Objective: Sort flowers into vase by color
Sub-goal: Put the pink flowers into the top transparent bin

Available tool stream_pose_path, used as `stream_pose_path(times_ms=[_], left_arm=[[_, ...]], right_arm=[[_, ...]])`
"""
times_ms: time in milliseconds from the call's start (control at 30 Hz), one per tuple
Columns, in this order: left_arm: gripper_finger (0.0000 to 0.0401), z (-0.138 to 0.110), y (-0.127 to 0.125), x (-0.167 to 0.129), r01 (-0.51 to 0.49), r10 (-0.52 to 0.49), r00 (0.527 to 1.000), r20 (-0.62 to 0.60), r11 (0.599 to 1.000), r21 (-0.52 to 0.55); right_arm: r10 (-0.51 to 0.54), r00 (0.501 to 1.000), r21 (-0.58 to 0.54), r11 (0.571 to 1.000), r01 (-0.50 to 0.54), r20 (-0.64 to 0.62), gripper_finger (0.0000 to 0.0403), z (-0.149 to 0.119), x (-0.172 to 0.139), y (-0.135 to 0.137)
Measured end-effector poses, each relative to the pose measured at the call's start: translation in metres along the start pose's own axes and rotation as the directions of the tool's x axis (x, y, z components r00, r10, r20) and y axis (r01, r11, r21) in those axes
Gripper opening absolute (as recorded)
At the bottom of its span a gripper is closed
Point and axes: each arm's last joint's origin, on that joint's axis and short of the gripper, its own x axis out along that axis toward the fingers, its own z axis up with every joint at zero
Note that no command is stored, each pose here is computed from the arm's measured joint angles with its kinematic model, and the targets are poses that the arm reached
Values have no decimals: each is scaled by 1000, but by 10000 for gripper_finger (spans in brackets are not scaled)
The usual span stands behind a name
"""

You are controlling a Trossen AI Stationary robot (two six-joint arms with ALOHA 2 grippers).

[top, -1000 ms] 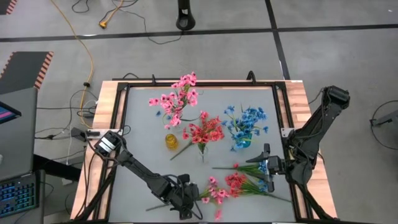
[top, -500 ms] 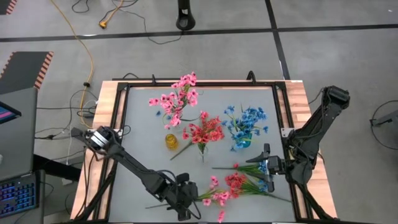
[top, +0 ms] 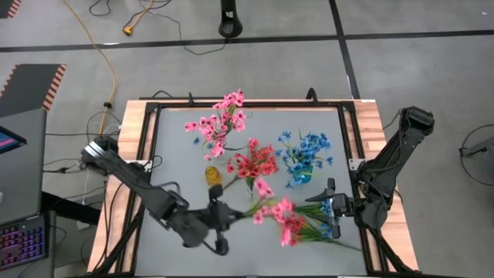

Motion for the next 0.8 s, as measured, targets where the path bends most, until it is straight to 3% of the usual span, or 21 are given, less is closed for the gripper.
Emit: stream_pose_path(times_ms=[167,467,600,700,800], left_arm=[[1,13,16,-24,-104,97,987,128,994,45],[0,-6,54,-51,-70,54,938,341,997,34],[0,-17,76,-71,-48,13,851,525,997,54],[0,-31,95,-87,-44,-11,756,654,997,67],[0,-47,118,-100,-80,28,662,749,996,33]], right_arm=[[-1,1000,-1,1000,1,0,249,0,0,0],[-1,1000,-4,1000,1,-3,249,0,0,0],[-2,1000,-5,1000,2,-3,249,0,0,0],[-2,1000,-5,1000,2,-3,249,0,0,0],[-2,1000,-5,1000,2,-3,249,0,0,0]])
